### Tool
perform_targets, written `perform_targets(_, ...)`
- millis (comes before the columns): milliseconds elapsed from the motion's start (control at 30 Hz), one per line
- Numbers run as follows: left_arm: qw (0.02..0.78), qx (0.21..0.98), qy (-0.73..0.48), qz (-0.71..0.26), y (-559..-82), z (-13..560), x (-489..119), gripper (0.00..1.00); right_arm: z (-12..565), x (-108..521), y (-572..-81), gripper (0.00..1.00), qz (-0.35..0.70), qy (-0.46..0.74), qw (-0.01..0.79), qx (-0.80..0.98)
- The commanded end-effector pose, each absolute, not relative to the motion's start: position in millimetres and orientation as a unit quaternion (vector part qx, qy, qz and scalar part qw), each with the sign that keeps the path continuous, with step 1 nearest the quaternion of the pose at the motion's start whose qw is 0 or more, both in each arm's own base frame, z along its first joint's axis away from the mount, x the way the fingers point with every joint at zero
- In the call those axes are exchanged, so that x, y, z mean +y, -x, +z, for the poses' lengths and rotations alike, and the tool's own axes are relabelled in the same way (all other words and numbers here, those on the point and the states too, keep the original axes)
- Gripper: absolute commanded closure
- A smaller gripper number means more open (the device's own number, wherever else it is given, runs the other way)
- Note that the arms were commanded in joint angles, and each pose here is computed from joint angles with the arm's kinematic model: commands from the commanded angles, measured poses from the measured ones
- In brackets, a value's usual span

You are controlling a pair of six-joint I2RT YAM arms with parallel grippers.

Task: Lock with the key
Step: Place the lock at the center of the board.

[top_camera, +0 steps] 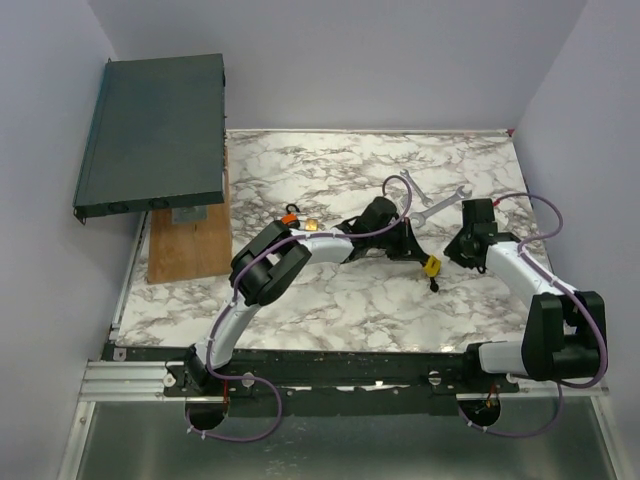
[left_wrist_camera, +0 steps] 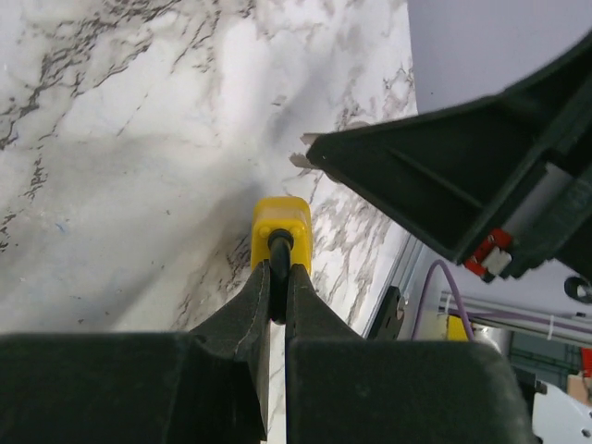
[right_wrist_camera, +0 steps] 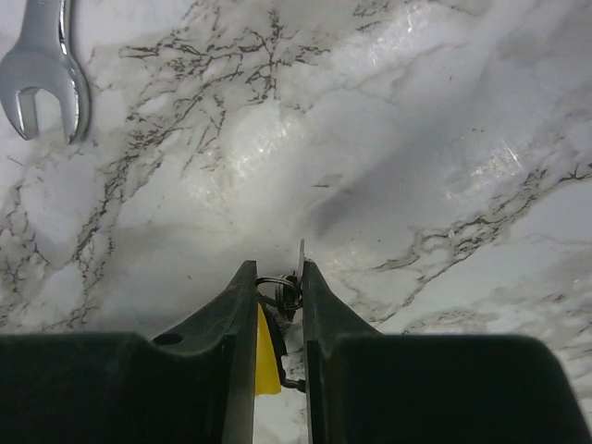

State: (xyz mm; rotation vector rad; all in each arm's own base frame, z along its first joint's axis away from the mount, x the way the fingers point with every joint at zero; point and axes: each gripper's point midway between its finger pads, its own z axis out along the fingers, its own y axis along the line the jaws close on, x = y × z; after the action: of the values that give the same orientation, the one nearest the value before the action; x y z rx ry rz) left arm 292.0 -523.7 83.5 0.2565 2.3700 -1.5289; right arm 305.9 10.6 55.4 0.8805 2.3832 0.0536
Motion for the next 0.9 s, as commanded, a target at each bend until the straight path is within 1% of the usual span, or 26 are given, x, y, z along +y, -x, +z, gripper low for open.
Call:
perform_targets(0, 0.159, 0.807, -0.076, -0.563, -298.0, 99.9, -541.4, 1.0, 44.4, -0.6, -294.3, 0.99, -0.011, -0.347, 0.288, 0.892)
perform_targets(200, 0.17, 0.819, -0.059, -0.544, -301.5, 88.2, -539.6, 1.0, 38.9, -1.7, -283.5, 0.99, -0.016, -0.346, 0.279, 0.895)
perform_targets(233, 0.176, 0.821, -0.059, -0.54, -303.0, 88.7, -538.9, 0.96, 38.7, -0.4, -283.1, 0.99, -0.012, -0.346, 0.279, 0.896)
perform_targets(267, 0.179, 0.823, -0.059, -0.536, -303.9, 88.6, -538.6, 0.9, 37.2, 1.2, -282.1, 0.99, -0.009, -0.345, 0.276, 0.897)
perform_targets(333, 0.184, 0.825, -0.062, -0.53, -305.7, 90.0, -539.1, 0.86, 34.3, 5.9, -281.1, 0.97, 0.002, -0.342, 0.268, 0.901)
perform_targets(400, 0.188, 0.828, -0.063, -0.525, -307.8, 92.0, -539.5, 0.78, 32.0, 11.0, -280.1, 0.95, 0.014, -0.34, 0.261, 0.904)
perform_targets(433, 0.19, 0.83, -0.065, -0.521, -308.9, 92.6, -539.3, 0.73, 31.2, 13.1, -279.6, 0.93, 0.019, -0.339, 0.258, 0.904)
perform_targets(467, 0.193, 0.831, -0.065, -0.517, -310.1, 92.7, -538.7, 0.66, 31.7, 14.5, -279.6, 0.92, 0.023, -0.339, 0.258, 0.905)
perform_targets(567, 0.204, 0.83, -0.074, -0.514, -311.5, 99.2, -537.5, 0.55, 34.0, 17.8, -280.9, 0.83, 0.033, -0.335, 0.26, 0.905)
perform_targets(600, 0.207, 0.831, -0.079, -0.51, -312.2, 101.2, -536.7, 0.49, 34.9, 19.4, -281.5, 0.81, 0.038, -0.333, 0.26, 0.906)
perform_targets(667, 0.214, 0.834, -0.086, -0.502, -313.7, 105.1, -535.1, 0.4, 36.8, 22.0, -282.5, 0.75, 0.045, -0.332, 0.258, 0.906)
perform_targets(867, 0.257, 0.833, -0.102, -0.479, -322.9, 127.6, -521.4, 0.23, 51.4, 33.4, -289.2, 0.59, 0.08, -0.317, 0.267, 0.906)
